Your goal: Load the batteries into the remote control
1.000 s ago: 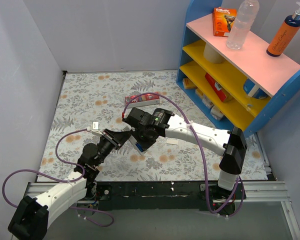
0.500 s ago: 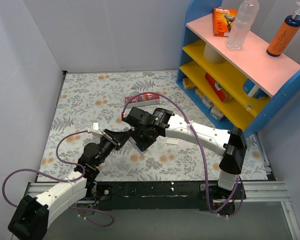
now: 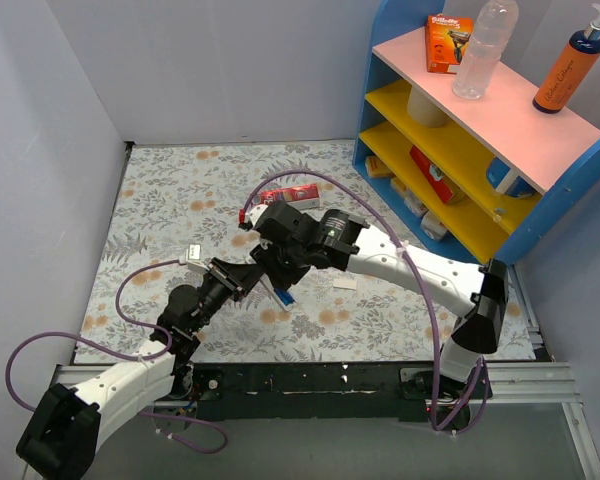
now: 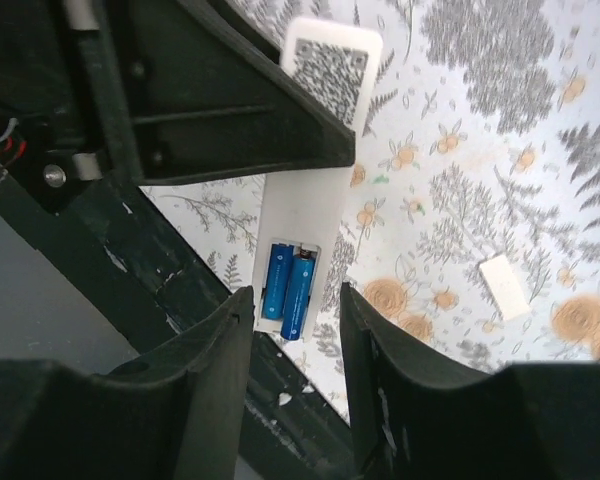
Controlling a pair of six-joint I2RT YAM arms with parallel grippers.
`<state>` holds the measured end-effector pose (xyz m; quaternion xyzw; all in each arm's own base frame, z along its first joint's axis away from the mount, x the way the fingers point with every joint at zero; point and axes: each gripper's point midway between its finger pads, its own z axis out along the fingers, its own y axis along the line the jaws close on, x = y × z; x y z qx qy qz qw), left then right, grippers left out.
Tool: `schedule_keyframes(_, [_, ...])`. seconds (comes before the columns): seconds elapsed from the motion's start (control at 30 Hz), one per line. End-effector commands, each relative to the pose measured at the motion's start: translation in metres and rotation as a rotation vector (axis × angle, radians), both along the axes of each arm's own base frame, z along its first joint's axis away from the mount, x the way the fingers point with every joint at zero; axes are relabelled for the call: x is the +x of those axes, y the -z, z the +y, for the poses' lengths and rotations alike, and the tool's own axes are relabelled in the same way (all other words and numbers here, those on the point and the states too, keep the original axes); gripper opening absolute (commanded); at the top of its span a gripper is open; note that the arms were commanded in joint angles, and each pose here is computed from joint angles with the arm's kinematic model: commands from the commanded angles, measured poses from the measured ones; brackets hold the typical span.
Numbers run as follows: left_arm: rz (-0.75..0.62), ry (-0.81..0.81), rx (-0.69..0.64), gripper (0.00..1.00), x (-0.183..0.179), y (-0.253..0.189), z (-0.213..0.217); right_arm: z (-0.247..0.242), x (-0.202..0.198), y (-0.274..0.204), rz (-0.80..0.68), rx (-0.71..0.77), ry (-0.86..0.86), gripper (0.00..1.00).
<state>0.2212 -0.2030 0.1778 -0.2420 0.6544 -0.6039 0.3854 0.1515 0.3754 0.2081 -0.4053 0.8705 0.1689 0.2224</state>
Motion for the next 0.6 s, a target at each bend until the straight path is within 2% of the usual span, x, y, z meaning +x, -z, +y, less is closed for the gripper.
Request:
schedule_keyframes(0.0, [0.012,0.048,-0.044,0.0,-0.01,0.002,-0.004,0.0,-0.001,-0.042,-0.167,0.144,-0.203,0.46])
schedule_keyframes(0.07, [0.002,0.06,-0.045,0.0,-0.012,0.0,-0.005,-0.005,0.0,-0.054,-0.285,0.203,-0.333,0.45])
schedule_keyframes(0.13, [-0.007,0.08,-0.041,0.0,-0.014,-0.001,-0.007,-0.02,-0.011,-0.042,-0.315,0.223,-0.449,0.43])
schedule_keyframes(0.2, [-0.022,0.092,-0.04,0.0,-0.015,-0.006,-0.009,-0.019,-0.027,-0.056,-0.385,0.335,-0.609,0.4])
schedule_keyframes(0.27, [-0.03,0.106,-0.041,0.0,-0.016,-0.01,-0.011,-0.024,-0.039,-0.043,-0.398,0.355,-0.719,0.37])
schedule_keyframes(0.33, [-0.033,0.116,-0.039,0.0,-0.016,-0.013,-0.013,-0.027,-0.044,-0.049,-0.447,0.39,-0.771,0.36])
schedule_keyframes(0.57, [-0.035,0.164,-0.037,0.0,-0.02,-0.02,-0.02,-0.033,-0.054,-0.026,-0.485,0.365,-0.938,0.37])
